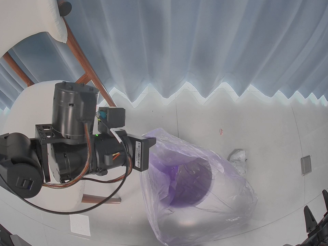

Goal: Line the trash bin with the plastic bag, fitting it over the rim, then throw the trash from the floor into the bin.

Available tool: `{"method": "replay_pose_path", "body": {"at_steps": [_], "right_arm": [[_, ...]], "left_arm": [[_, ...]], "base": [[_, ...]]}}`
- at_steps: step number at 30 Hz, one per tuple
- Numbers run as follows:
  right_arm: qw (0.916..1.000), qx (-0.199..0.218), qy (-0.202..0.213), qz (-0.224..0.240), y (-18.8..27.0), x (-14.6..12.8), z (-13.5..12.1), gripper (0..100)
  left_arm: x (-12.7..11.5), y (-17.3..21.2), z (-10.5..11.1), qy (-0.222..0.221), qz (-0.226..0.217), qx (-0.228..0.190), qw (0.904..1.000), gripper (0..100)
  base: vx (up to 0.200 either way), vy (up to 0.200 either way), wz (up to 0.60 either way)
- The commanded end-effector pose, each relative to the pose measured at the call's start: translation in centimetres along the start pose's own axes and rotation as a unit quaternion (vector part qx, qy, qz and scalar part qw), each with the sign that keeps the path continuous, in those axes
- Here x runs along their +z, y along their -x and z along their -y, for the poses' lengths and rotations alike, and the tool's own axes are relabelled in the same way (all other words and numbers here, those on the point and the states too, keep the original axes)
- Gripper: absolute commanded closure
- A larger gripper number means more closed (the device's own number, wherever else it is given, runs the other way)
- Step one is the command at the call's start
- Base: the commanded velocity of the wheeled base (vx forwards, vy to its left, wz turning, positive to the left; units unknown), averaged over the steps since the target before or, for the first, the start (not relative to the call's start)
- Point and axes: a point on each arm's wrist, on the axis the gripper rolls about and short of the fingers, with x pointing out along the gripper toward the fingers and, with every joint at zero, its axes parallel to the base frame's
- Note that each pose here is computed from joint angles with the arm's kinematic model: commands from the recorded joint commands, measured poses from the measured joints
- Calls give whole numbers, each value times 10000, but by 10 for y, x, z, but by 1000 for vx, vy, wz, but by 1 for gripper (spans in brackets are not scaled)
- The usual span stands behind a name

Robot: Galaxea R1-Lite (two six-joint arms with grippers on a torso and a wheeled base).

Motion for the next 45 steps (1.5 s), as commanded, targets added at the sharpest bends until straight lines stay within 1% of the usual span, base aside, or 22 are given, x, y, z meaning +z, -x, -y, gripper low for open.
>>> {"method": "replay_pose_path", "body": {"at_steps": [1, 4, 5, 7, 10, 11, 12, 14, 17, 20, 23, 25, 26, 29, 34, 35, 36, 39, 42, 43, 44, 45], "right_arm": [[10000, 2, -5, 5, 0, -5, 0, 0], [10000, 2, -5, -3, 0, -5, 0, 0], [10000, 2, -5, -3, 0, -5, 0, 0], [10000, 2, 3, 5, 0, -5, 0, 0], [10000, 2, 3, -3, 0, -5, 0, 0], [10000, 9, 3, -3, 0, -5, 0, 0], [10000, 2, -5, -3, 0, -5, 0, 0], [10000, 2, -5, -3, 0, -5, 0, 0], [10000, 2, -5, -3, 0, -5, 0, 0], [10000, 2, -5, -3, 0, -5, 0, 0], [10000, 2, -12, -3, 0, -5, 0, 0], [10000, 2, -12, -3, 0, -5, 0, 0], [10000, 2, -12, -3, 0, -5, 0, 0], [10000, -6, -20, -10, 0, -5, 0, 0], [10000, -6, 11, -10, 0, -5, 0, 0], [9999, 9, 103, -26, 0, -5, 0, 0], [9999, 9, 141, -26, 0, -5, 0, 0], [9999, 9, 149, -18, 0, -5, 0, 0], [9999, 2, 103, -10, 0, -5, 0, 0], [10000, -12, 25, 51, 1, -2, 0, 0], [9997, 2, -154, 189, 3, 11, 0, 0], [9997, 2, -154, 189, 3, 11, 0, 0]], "left_arm": [[0, 4, -7, 355, 200, -230, 9989, 100], [-6, 4, -16, 425, 344, -443, 9975, 100], [-6, 4, -16, 425, 344, -443, 9975, 100], [-16, 3, -23, 454, 399, -575, 9965, 100], [-28, 3, -25, 438, 329, -786, 9954, 100], [-38, 4, -25, 442, 232, -974, 9940, 100], [-42, 4, -25, 435, 197, -1020, 9936, 100], [-47, -4, -28, 452, 169, -1006, 9938, 100], [-46, -17, -34, 452, 344, -929, 9941, 100], [-43, -35, -55, 494, 735, -700, 9936, 100], [-46, -48, -67, 523, 884, -560, 9931, 100], [-49, -53, -70, 519, 907, -534, 9931, 100], [-54, -60, -72, 529, 932, -430, 9933, 100], [-58, -70, -68, 517, 1007, -302, 9931, 100], [-54, -73, -59, 462, 1167, -334, 9915, 100], [-55, -72, -51, 428, 1179, -371, 9914, 100], [-53, -70, -48, 387, 1213, -389, 9911, 100], [-45, -61, -41, -11, 1324, -463, 9901, 100], [-48, -59, -41, -460, 1229, -399, 9905, 100], [-47, -58, -42, -565, 1250, -381, 9898, 100], [-46, -57, -41, -639, 1264, -397, 9891, 100], [-46, -57, -41, -639, 1264, -397, 9891, 100]], "base": [[0, 0, 0], [0, 0, 0], [0, 0, 0], [0, 0, 0], [0, 0, 0], [0, 0, 0], [0, 0, 0], [0, 0, 0], [0, 0, 0], [0, 0, 0], [0, 0, 0], [0, 0, 0], [0, 0, 0], [0, 0, 0], [0, 0, 0], [0, 0, 0], [0, 0, 0], [0, 0, 0], [0, 0, 0], [0, 0, 0], [0, 0, 0], [0, 0, 0]]}}
